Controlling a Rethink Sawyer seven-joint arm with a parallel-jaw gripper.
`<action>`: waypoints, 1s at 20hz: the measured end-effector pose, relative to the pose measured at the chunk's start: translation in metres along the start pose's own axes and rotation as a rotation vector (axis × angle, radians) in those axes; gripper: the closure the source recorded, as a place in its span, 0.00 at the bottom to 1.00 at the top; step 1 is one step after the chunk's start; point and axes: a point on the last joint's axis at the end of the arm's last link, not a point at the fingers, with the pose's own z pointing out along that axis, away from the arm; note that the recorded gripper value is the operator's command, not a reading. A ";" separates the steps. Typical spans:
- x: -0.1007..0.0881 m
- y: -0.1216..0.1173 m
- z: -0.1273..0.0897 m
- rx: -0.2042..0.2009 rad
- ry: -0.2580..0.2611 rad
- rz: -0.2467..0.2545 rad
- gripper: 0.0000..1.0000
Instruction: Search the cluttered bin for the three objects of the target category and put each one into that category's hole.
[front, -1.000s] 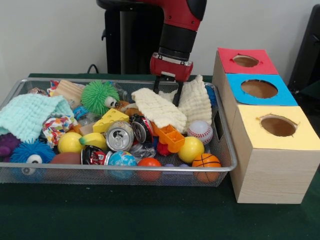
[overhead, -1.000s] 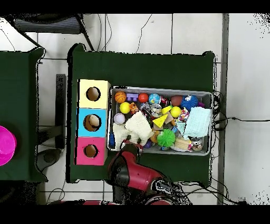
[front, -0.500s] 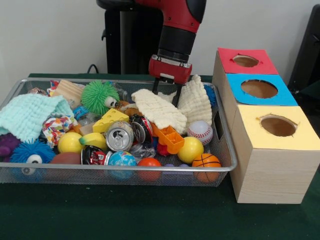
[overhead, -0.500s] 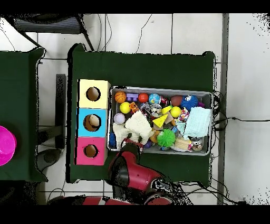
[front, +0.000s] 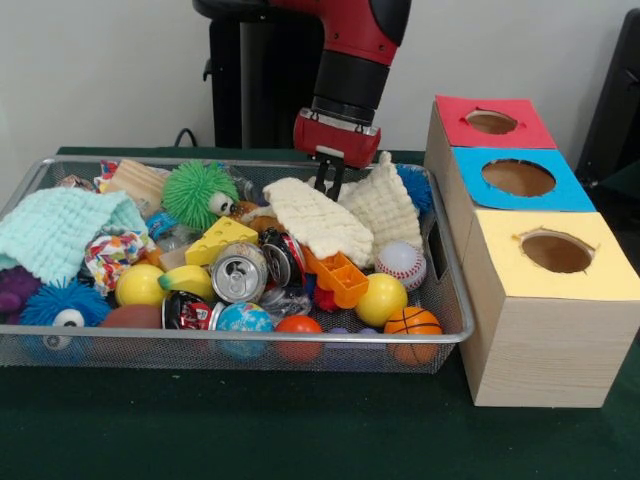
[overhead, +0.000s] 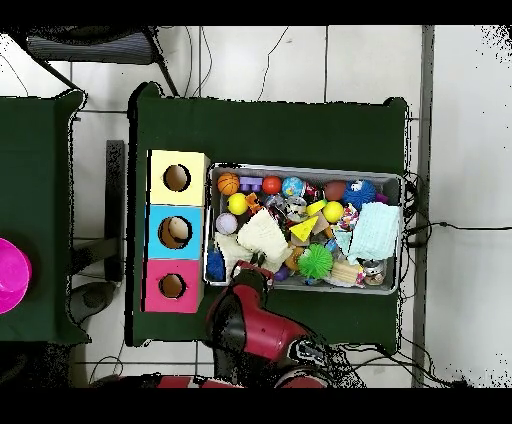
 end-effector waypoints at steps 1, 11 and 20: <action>0.000 0.000 0.000 0.002 0.007 0.004 1.00; -0.031 -0.009 -0.042 0.029 0.109 0.041 1.00; -0.091 -0.041 -0.105 0.012 0.156 0.131 1.00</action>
